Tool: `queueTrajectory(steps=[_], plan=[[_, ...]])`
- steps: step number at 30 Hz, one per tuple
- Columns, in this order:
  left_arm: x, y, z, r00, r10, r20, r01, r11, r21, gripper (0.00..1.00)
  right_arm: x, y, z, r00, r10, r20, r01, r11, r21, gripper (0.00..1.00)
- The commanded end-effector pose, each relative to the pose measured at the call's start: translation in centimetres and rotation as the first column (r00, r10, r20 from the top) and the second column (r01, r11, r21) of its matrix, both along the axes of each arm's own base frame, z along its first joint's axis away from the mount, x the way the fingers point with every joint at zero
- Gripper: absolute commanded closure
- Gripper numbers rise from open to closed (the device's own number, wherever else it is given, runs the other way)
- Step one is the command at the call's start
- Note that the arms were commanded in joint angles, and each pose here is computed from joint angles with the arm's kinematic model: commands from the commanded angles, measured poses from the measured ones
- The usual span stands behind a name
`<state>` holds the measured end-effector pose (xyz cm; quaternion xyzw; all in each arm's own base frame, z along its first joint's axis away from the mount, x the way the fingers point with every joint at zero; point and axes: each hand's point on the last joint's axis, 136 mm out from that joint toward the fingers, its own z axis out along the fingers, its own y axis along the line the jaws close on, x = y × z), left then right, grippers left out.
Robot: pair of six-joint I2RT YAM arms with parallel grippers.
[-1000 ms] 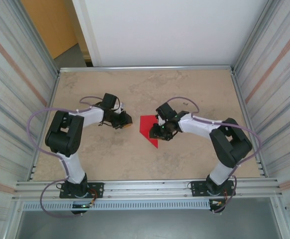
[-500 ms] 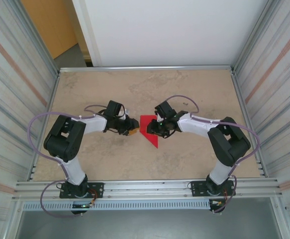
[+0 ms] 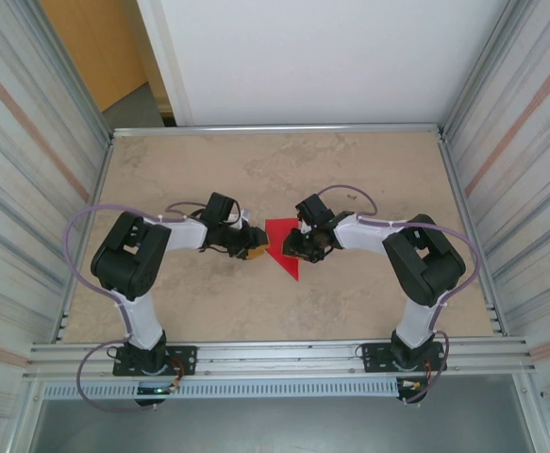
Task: Fold a paper plane with a square sheet of paper (pick it up from the middle)
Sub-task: Fourth fold the wing at the center of the table.
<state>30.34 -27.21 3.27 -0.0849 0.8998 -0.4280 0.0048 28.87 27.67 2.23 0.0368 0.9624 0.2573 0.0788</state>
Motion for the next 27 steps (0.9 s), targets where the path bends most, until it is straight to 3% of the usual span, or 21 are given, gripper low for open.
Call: queueTrajectory(steps=[1,7,27], plan=[[-0.1,-0.9,0.1,0.999,-0.048,0.004,0.048,0.999,-0.025,0.65,-0.6,-1.0,-1.7,0.999,-0.012,-0.043,0.01,0.999,-0.04,0.69],[0.2,-1.3,0.4,0.998,-0.061,0.012,0.062,0.997,-0.039,0.73,-0.6,-1.2,-1.8,0.999,-0.014,-0.041,0.012,0.999,-0.044,0.7],[0.6,-1.8,0.2,0.988,-0.153,0.006,0.153,0.988,-0.025,0.78,-0.8,-1.3,-1.6,0.999,0.052,-0.014,-0.053,0.997,-0.052,0.7]])
